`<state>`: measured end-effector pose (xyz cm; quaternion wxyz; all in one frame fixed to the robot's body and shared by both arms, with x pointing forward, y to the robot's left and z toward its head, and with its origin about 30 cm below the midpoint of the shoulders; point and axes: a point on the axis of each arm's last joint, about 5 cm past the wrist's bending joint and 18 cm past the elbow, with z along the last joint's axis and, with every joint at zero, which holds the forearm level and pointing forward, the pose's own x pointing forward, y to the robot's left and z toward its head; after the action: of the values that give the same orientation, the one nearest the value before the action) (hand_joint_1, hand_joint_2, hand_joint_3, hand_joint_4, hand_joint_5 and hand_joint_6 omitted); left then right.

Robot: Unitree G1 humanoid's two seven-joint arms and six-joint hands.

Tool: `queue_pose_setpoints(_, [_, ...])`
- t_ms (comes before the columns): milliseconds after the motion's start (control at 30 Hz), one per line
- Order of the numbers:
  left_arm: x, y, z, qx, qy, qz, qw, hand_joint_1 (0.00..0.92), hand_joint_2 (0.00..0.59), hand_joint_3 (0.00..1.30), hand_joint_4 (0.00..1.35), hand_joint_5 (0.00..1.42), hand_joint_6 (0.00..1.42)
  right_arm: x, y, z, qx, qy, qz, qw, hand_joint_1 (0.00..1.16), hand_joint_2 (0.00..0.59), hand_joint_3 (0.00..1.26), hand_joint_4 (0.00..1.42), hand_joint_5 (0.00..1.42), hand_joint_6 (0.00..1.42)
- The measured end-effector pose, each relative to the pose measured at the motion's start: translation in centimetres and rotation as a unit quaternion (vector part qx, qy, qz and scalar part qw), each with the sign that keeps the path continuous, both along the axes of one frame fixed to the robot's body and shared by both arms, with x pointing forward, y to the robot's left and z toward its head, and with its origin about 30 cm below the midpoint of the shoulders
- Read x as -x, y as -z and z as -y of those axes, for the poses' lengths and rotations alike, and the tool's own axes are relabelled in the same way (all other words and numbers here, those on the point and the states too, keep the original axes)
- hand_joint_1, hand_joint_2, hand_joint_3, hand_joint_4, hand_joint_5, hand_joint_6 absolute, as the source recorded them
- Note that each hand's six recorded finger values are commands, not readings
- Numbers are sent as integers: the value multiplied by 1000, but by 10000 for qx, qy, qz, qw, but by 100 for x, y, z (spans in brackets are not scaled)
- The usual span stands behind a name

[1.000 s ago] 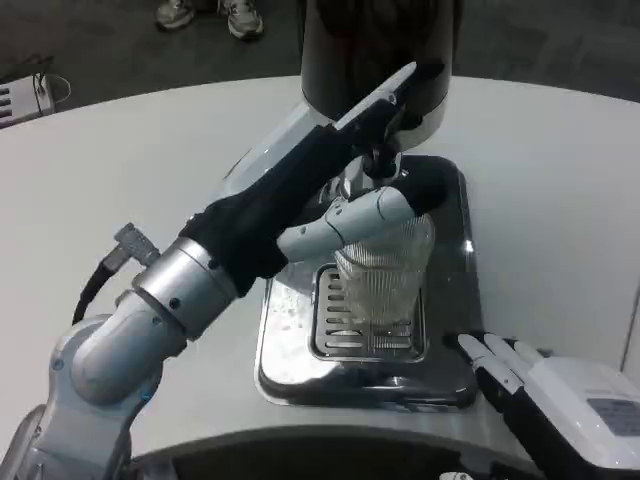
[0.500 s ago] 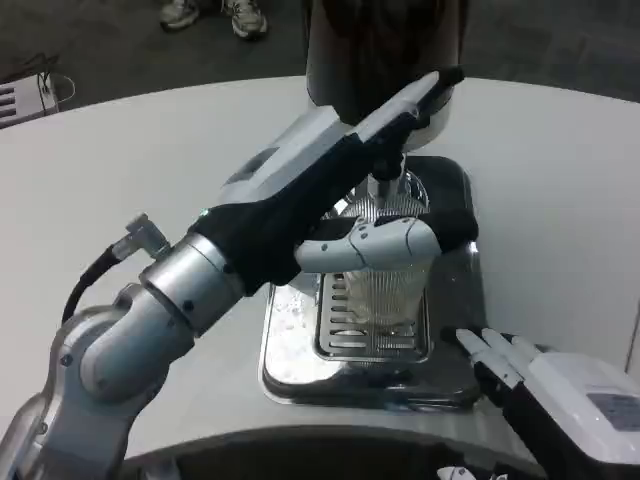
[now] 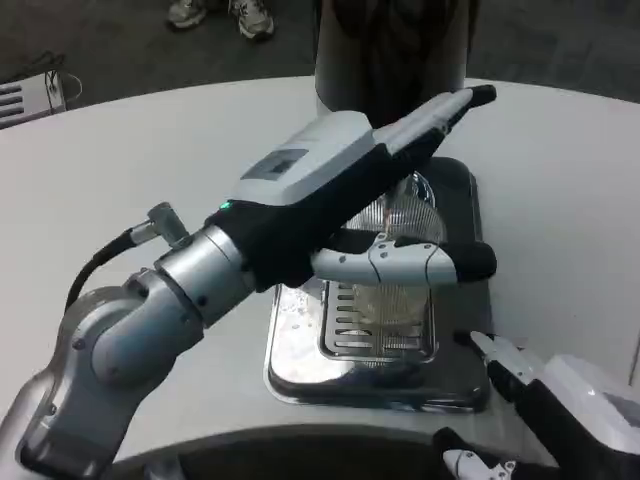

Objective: Grasp the cup under the faucet to collect the drink, then remove the cup.

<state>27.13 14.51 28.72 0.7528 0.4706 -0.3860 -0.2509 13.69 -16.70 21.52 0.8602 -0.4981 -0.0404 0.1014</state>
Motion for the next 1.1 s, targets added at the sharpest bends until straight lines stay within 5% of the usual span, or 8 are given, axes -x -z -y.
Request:
queue_pose_setpoints(133, [-25, 4, -6, -34, 37, 20, 10000, 0, 70, 20, 0, 79, 156, -62, 91, 44, -941, 10, 104, 9955, 629, 272, 0, 0, 50, 15])
queue_pose_setpoints(400, [-44, 2, -30, -21, 60, 31, 10000, 0, 37, 22, 0, 79, 147, -205, 284, 67, -1961, 235, 408, 9794, 688, 248, 0, 0, 31, 18])
queue_pose_setpoints(667, [-46, -14, -65, 41, 78, -10, 10000, 0, 25, 22, 0, 79, 142, -406, 380, 44, -2381, 462, 652, 9679, 694, 231, 0, 0, 0, 0])
queue_pose_setpoints(1100, [-40, -45, -110, 8, 24, 10, 10000, 0, 15, 22, 0, 79, 141, -727, 419, 46, -2558, 291, 811, 9629, 716, 211, 0, 0, 0, 0])
